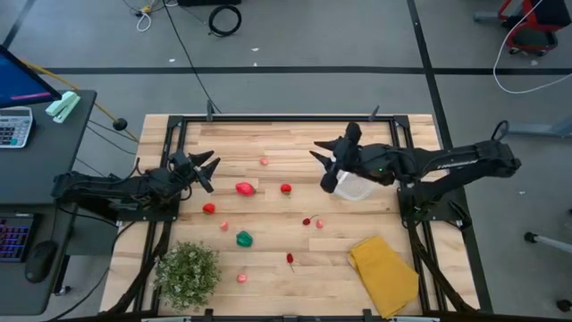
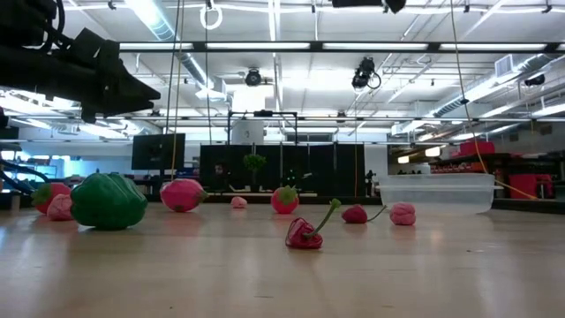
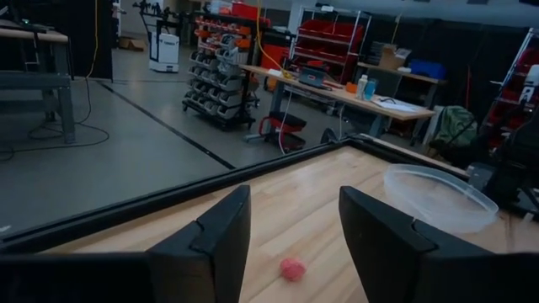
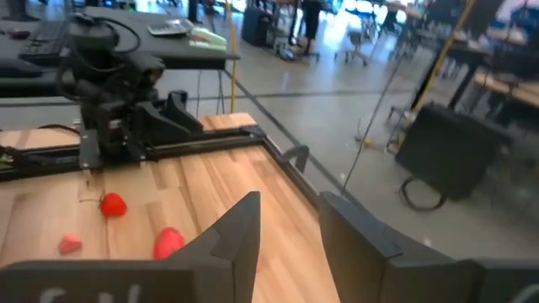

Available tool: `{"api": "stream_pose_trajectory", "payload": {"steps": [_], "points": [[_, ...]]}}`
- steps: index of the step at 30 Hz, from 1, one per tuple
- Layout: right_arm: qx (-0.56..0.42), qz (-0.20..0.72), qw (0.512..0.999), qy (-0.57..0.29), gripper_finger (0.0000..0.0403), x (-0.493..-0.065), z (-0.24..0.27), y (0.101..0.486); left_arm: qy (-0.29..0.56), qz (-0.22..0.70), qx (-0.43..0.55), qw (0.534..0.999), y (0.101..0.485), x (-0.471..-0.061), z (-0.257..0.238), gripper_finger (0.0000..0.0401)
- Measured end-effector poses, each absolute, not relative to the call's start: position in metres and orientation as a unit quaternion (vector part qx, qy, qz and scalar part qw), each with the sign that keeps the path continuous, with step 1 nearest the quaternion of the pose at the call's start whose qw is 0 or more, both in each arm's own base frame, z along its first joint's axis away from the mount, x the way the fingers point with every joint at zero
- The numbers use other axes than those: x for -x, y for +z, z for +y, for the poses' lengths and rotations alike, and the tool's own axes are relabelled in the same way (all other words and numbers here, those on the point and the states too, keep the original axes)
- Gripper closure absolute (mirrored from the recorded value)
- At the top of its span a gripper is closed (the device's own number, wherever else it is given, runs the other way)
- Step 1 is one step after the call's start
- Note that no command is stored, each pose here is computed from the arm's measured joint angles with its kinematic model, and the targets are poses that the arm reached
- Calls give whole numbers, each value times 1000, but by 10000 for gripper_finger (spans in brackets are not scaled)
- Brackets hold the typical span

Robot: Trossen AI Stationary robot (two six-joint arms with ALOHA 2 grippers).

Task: Pick and placing Produce into tupperware
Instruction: Put the red strawberry into the transparent container

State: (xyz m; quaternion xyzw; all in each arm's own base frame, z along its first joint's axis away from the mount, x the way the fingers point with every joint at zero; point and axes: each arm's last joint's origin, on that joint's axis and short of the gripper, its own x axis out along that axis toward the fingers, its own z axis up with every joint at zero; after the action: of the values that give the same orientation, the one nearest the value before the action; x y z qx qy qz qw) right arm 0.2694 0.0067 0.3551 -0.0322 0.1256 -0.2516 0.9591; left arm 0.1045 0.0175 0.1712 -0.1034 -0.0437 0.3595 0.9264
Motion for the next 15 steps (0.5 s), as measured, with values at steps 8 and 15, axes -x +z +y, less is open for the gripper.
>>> {"api": "stream_pose_trajectory", "payload": {"steps": [8, 15], "points": [[-3, 186, 936, -300, 250, -276, -16, 334, 360, -44, 103, 926, 171, -105, 18, 218], [-44, 188, 926, -325, 224, -281, -25, 326, 360, -42, 102, 927, 171, -105, 18, 220]]}}
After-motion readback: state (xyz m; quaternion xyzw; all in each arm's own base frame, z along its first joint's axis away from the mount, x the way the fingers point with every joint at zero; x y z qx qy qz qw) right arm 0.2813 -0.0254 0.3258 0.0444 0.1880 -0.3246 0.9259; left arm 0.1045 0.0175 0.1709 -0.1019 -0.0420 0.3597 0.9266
